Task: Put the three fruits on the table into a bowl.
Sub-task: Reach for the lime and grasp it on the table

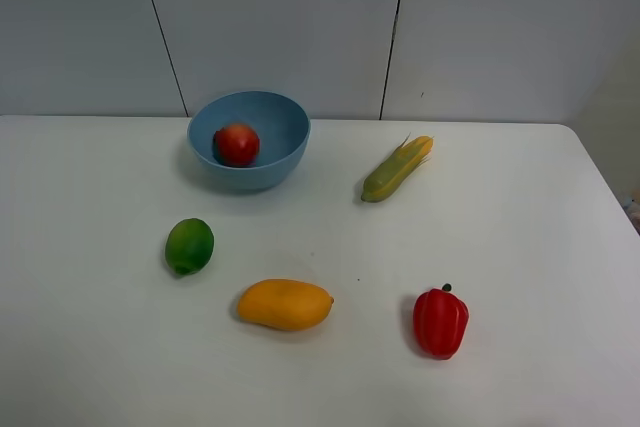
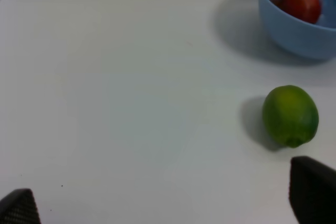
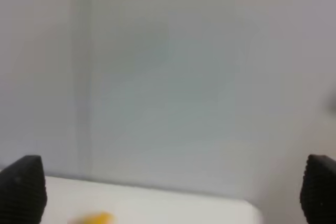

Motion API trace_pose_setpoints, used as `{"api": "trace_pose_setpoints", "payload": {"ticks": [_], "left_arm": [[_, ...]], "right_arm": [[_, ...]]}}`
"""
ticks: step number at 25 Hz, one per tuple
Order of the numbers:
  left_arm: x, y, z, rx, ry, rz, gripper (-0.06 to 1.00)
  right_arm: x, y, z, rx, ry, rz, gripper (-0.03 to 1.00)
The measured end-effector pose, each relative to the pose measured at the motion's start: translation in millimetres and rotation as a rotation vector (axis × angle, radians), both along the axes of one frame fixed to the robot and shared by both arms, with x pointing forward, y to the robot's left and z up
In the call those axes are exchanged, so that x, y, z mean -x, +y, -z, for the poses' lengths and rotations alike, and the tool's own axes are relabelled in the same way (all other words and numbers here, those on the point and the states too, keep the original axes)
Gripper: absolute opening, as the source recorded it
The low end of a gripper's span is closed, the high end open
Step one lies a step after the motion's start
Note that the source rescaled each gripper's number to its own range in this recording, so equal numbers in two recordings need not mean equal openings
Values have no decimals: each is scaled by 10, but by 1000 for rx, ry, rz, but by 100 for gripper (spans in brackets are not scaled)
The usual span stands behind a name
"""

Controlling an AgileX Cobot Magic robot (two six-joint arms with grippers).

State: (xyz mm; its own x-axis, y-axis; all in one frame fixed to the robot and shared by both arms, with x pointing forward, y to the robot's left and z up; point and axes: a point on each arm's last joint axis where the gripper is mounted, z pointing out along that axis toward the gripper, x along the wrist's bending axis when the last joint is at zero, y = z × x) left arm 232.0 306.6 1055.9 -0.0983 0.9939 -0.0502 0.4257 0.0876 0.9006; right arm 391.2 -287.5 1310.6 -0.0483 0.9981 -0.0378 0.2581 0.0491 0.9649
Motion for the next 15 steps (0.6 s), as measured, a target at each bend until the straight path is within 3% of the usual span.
{"api": "trace_pose_setpoints", "payload": {"ticks": [3,7,10,15], "left_arm": [[0,0,0,0,0,0,86],[0,0,0,0,0,0,86],[0,0,0,0,0,0,86],[0,0,0,0,0,0,86]], "right_arm": [[719,-217,372,8,-26,159,89],[1448,-195,999,1,-41,229,89],[1631,-165,1593,-16,67,232,89],[1621,-86,2296,-91,173,167,89]]}}
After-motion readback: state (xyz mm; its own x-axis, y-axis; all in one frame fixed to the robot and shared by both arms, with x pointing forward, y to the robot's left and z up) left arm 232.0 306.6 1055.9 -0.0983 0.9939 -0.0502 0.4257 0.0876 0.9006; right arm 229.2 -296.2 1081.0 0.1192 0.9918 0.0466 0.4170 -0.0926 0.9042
